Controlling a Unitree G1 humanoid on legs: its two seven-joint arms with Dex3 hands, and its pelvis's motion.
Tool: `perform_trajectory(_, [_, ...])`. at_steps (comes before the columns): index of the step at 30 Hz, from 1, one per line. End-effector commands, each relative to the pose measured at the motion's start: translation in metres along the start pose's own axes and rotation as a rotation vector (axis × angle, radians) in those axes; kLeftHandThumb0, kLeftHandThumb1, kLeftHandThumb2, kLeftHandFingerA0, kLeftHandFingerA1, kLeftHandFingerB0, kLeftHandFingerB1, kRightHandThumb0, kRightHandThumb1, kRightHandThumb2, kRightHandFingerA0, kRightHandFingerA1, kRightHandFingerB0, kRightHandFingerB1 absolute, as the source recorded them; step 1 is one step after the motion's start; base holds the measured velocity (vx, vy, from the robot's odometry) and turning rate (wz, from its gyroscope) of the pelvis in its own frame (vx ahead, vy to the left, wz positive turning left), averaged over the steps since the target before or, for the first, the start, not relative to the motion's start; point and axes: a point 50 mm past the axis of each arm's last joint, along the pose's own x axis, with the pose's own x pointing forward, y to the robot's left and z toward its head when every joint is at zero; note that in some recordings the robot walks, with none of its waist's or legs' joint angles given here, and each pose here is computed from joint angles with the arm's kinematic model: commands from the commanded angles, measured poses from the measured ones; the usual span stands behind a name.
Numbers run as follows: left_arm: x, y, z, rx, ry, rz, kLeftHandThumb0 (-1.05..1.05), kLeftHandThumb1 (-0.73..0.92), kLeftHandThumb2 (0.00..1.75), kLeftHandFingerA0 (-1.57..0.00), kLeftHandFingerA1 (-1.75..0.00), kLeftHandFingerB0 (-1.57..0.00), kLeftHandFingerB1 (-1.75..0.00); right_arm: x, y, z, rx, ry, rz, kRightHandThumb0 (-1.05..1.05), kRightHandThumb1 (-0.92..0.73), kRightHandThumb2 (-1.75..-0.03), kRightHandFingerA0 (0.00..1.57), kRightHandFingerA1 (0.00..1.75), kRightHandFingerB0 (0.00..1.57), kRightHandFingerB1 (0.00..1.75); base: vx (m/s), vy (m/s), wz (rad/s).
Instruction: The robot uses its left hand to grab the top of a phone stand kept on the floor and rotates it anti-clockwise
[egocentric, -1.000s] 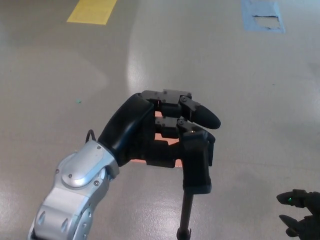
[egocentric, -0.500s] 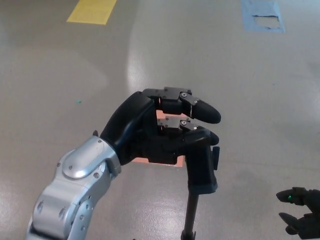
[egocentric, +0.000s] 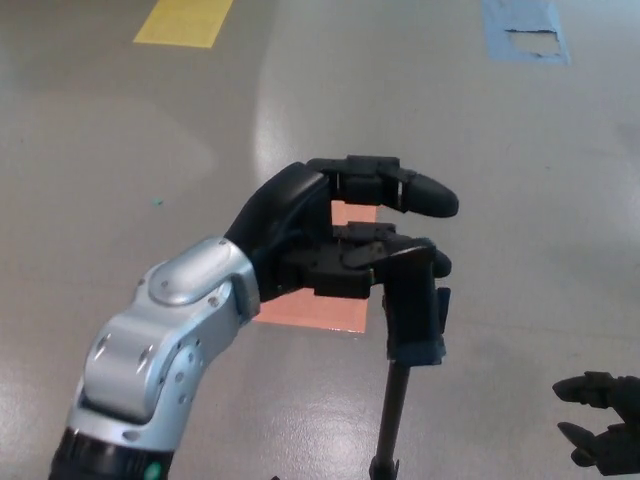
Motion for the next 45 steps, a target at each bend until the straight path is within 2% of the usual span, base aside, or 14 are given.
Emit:
perform_trajectory(1, [0.024,-0.005,-0.009,-0.123,0.201,-0.004,-0.18,0.74,0.62,-1.08,-0.62,-0.91,-0.60,-0.003,-0.012,0.003,-0.019,0.021,-0.008,-0.59,-0.68,-0.90,0.49,0.53,0.06,0.35,0.00,0.000,0.00])
perform_trajectory(14, [0.041,-0.002,-0.003,-0.115,0.296,-0.013,-0.20,0.74,0.63,-1.11,-0.65,-0.91,-0.62,-0.002,-0.013,0.008,-0.059,0.028,-0.013,-0.60,-0.68,-0.90,0.45,0.51,0.08,0.36,0.00,0.000,0.00])
perform_trajectory(15, [0.041,-0.002,-0.004,-0.117,0.309,-0.015,-0.20,0.73,0.64,-1.11,-0.66,-0.91,-0.63,-0.002,-0.013,0.009,-0.069,0.029,-0.013,-0.54,-0.80,-0.64,0.53,0.39,0.12,0.24,0.00,0.000,0.00])
perform_trajectory(22, [0.042,0.002,-0.006,-0.138,0.338,-0.012,-0.19,0.72,0.68,-1.11,-0.69,-0.90,-0.66,-0.003,-0.013,0.009,-0.075,0.025,-0.008,-0.60,-0.68,-0.90,0.46,0.51,0.08,0.35,0.00,0.000,0.00])
perform_trajectory(25, [0.041,0.004,-0.008,-0.159,0.342,-0.019,-0.19,0.73,0.68,-1.10,-0.69,-0.88,-0.66,-0.003,-0.013,0.008,-0.075,0.021,-0.006,-0.54,-0.81,-0.65,0.52,0.39,0.12,0.25,0.00,0.000,0.00])
perform_trajectory(30, [0.041,0.006,-0.009,-0.179,0.355,-0.020,-0.20,0.73,0.68,-1.11,-0.68,-0.88,-0.66,-0.003,-0.013,0.008,-0.074,0.021,-0.005,-0.53,-0.81,-0.65,0.52,0.39,0.12,0.24,0.00,0.000,0.00])
perform_trajectory(31, [0.041,0.006,-0.010,-0.186,0.356,-0.020,-0.20,0.72,0.67,-1.11,-0.68,-0.89,-0.66,-0.003,-0.013,0.008,-0.074,0.021,-0.003,-0.61,-0.69,-0.89,0.46,0.51,0.08,0.34,0.00,0.000,0.00])
perform_trajectory(33, [0.040,0.006,-0.011,-0.194,0.360,-0.021,-0.20,0.72,0.67,-1.12,-0.67,-0.89,-0.65,-0.003,-0.013,0.008,-0.079,0.026,-0.004,-0.62,-0.69,-0.89,0.47,0.51,0.08,0.35,0.00,0.000,0.00])
perform_trajectory(34, [0.039,0.006,-0.012,-0.190,0.358,-0.023,-0.20,0.72,0.67,-1.11,-0.66,-0.89,-0.63,-0.003,-0.013,0.008,-0.079,0.028,-0.004,-0.54,-0.81,-0.65,0.53,0.39,0.12,0.25,0.00,0.000,0.00])
perform_trajectory(37, [0.039,0.006,-0.012,-0.170,0.346,-0.029,-0.22,0.74,0.65,-1.10,-0.64,-0.88,-0.57,-0.003,-0.012,0.008,-0.078,0.027,-0.004,-0.53,-0.81,-0.65,0.53,0.39,0.12,0.25,0.00,0.000,0.00])
perform_trajectory(38, [0.038,0.006,-0.012,-0.168,0.344,-0.042,-0.35,0.67,0.60,-0.81,-0.52,-0.59,-0.41,-0.003,-0.013,0.008,-0.073,0.024,0.000,-0.53,-0.83,-0.64,0.53,0.39,0.11,0.26,0.00,0.000,0.00])
perform_trajectory(39, [0.038,0.006,-0.011,-0.167,0.343,-0.052,-0.35,0.67,0.60,-0.81,-0.52,-0.59,-0.41,-0.003,-0.013,0.007,-0.070,0.022,0.002,-0.53,-0.83,-0.64,0.53,0.39,0.11,0.26,0.00,0.000,0.00])
perform_trajectory(40, [0.037,0.006,-0.009,-0.141,0.347,-0.078,-0.66,0.50,0.77,-0.21,-0.44,-0.10,-0.36,-0.004,-0.013,0.007,-0.050,0.014,0.012,-0.60,-0.68,-0.88,0.48,0.53,0.07,0.32,0.00,0.000,0.00])
perform_trajectory(45, [0.033,0.003,-0.002,-0.075,0.331,-0.155,-0.81,0.50,0.86,0.00,-0.10,0.00,-0.05,-0.005,-0.014,0.005,-0.054,-0.001,0.018,-0.61,-0.68,-0.89,0.49,0.54,0.07,0.34,0.00,0.000,0.00])
